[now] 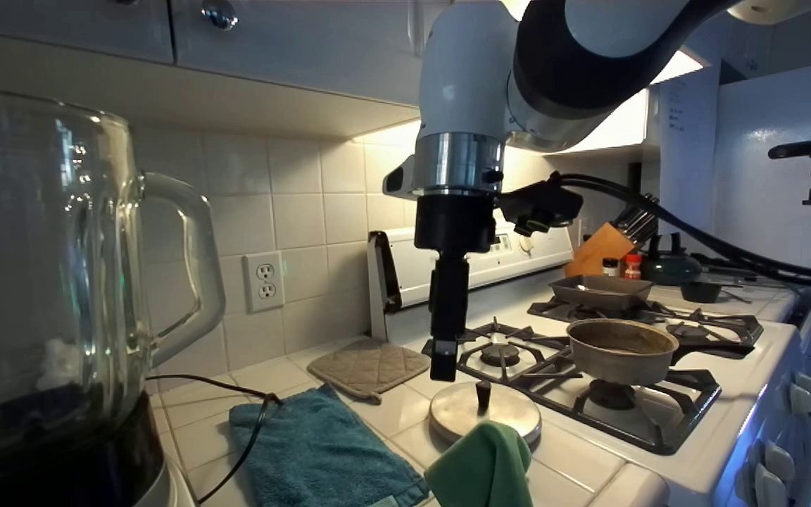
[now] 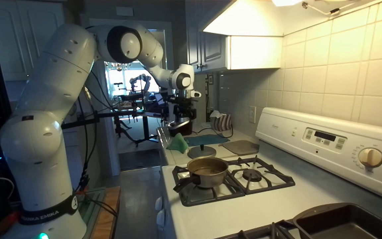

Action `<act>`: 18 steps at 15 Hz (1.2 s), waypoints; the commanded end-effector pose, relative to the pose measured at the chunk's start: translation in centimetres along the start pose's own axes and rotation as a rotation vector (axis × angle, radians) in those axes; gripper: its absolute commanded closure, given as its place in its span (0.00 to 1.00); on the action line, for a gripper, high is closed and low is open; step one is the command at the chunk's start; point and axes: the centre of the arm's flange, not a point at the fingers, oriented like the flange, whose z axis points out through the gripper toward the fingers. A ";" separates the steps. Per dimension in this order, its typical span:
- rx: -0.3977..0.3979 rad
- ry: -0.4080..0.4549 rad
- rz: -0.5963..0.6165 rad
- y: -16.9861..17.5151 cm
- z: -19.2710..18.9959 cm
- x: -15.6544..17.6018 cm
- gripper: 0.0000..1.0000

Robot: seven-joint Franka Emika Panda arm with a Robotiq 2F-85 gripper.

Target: Pick up the cloth and wipe the pot

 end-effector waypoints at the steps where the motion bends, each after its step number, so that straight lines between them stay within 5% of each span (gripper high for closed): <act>1: -0.043 0.047 0.119 1.1 -2.2 -2.6 0.00; 11: -0.167 0.138 0.610 8.5 -5.8 -13.1 0.00; 18: -0.265 0.168 0.808 10.8 -7.6 -19.9 0.00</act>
